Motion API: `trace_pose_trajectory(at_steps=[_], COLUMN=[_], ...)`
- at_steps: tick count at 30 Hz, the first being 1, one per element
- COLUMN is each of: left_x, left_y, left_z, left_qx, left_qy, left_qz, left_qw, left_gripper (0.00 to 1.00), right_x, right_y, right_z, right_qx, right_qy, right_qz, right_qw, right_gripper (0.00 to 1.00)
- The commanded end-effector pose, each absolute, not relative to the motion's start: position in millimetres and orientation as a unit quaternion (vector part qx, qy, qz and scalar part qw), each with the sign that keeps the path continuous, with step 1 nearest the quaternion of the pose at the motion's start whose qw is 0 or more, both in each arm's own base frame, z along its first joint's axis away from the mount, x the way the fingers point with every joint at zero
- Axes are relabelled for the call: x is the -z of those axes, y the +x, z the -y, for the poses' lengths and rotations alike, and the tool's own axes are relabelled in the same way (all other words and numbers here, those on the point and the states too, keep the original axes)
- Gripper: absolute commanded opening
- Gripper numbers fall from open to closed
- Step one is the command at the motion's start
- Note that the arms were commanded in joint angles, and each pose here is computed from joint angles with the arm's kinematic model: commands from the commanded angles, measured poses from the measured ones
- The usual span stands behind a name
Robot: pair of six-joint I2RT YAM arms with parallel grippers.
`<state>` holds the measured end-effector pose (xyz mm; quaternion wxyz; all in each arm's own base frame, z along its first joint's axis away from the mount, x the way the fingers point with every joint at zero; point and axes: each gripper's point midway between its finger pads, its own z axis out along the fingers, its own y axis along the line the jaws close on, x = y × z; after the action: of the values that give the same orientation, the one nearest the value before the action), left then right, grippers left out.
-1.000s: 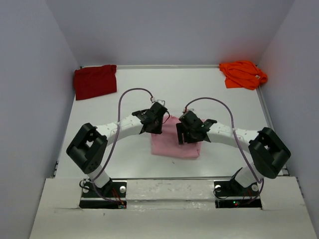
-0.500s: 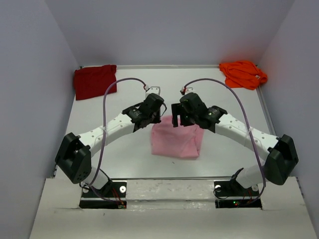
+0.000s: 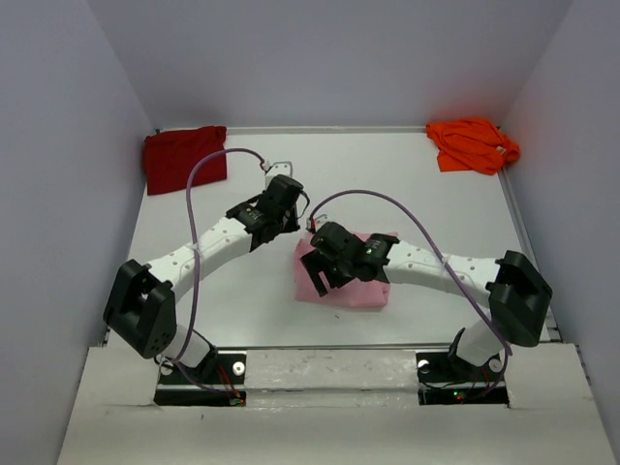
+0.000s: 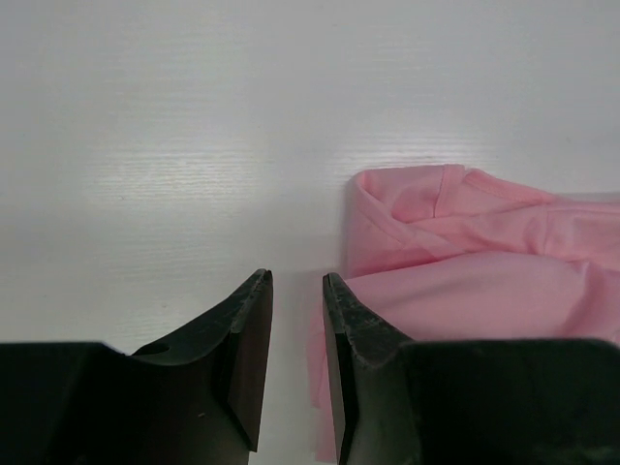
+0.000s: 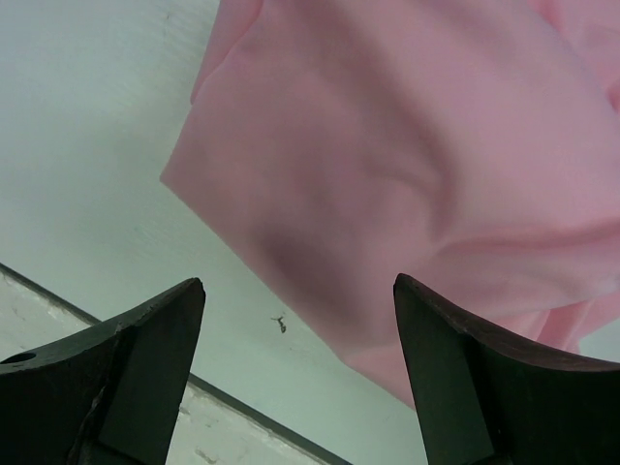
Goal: Fold and stack the t-shirts
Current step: Fold the tshirt
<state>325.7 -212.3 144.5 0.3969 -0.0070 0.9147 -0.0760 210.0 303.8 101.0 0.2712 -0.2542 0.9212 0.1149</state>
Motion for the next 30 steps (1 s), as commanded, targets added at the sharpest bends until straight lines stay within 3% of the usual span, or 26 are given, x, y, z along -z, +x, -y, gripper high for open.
trace_pose_trajectory(at_steps=[1,11,20,30], left_x=[-165,-169,-137,-144], left_y=[342,356,333,323], left_z=[201,162,172,178], left_qx=[0.089,0.120,0.175,0.236], left_qy=[-0.026,-0.056,-0.052,-0.048], left_qz=[-0.902,-0.899,-0.905,-0.896], left_qw=[0.423,0.418,0.383,0.374], left_gripper=[0.38,0.38,0.38,0.38], right_x=[-92,-68,-69,-50], right_y=[192,147,151,166], right_z=[-309,-296,-312,-320], right_qx=[-0.122,-0.116,-0.104,-0.078], right_qy=[-0.289,-0.345,-0.374,-0.401], right_qz=[-0.914,-0.904,-0.890,-0.876], right_qw=[0.257,0.225,0.239,0.256], right_gripper=[0.85,0.84,0.84,0.83])
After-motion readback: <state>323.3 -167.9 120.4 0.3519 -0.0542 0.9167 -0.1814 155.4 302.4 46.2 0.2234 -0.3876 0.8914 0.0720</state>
